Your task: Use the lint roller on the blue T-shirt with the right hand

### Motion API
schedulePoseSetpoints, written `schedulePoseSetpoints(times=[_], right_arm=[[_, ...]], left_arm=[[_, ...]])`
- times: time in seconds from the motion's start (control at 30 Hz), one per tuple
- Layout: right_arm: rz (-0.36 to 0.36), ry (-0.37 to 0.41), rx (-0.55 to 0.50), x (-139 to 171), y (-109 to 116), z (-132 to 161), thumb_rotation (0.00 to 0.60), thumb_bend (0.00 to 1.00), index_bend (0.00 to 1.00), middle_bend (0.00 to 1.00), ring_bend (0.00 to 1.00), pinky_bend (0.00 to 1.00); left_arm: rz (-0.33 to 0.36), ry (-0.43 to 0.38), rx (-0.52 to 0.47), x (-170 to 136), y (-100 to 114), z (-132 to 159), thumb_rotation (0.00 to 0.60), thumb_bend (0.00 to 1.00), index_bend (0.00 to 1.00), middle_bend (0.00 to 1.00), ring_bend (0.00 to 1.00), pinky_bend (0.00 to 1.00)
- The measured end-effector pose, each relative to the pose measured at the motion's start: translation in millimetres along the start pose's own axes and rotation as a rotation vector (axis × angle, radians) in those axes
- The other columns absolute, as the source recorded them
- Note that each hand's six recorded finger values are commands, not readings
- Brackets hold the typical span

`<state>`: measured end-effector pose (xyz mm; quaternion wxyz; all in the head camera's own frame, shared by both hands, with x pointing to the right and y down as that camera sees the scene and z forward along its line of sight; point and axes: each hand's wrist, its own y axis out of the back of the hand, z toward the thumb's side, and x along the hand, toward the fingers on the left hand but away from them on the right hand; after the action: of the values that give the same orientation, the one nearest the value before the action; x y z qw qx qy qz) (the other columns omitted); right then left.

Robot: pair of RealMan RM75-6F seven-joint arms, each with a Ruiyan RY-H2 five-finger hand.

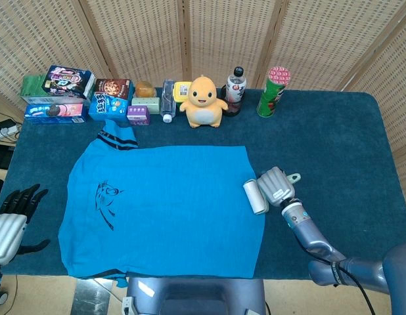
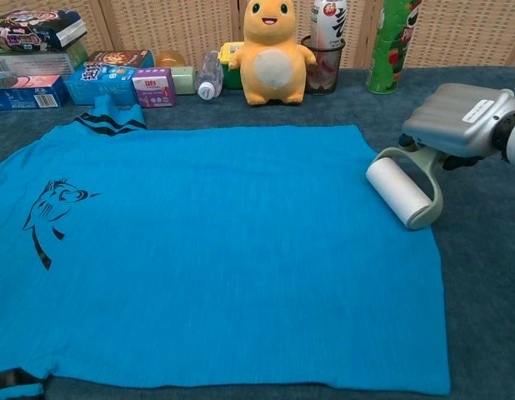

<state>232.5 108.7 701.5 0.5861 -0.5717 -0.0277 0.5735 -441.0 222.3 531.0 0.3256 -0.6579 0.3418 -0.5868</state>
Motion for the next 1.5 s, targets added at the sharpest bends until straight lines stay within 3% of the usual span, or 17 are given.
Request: schedulePoseSetpoints(times=[0.3,0.57,1.0,1.17,1.5], right_arm=[[0.012,0.023,-0.241,-13.2,45.8,6.6,0.6,1.0,0.52,0.7,0.79,1.0],[0.027,0.05,-0.324,-23.8,80.2,26.1,0.6,1.0,0.52,0.7,0.79,1.0],[0.006,0.11,-0.348,-20.5,131.2,128.3,0.6,1.0,0.52,0.7,0.79,1.0],[0.02,0.102,-0.334,-20.0,127.3,146.9,0.6,1.0,0.52,0.7,0.79,1.0],[0.034,0.065,-0.248,-18.1,81.1,143.2,0.6,1.0,0.52,0.7,0.79,1.0]], left_arm=[[0.002,-0.001,-0.006,-0.6,1.5,-1.2,0.6,0.14,0.0,0.0,0.0,0.02],[0.004,-0.006,-0.012,-1.5,2.8,-2.1,0.6,0.14,0.0,0.0,0.0,0.02],[0.001,-0.005,-0.017,-1.6,3.2,-4.5,0.6,0.14,0.0,0.0,0.0,0.02],[0.001,-0.004,-0.016,-1.1,3.4,-5.2,0.6,0.14,0.0,0.0,0.0,0.02],[-0.001,-0.004,-0.01,-1.7,2.1,-3.6,0.6,0.14,0.0,0.0,0.0,0.02]])
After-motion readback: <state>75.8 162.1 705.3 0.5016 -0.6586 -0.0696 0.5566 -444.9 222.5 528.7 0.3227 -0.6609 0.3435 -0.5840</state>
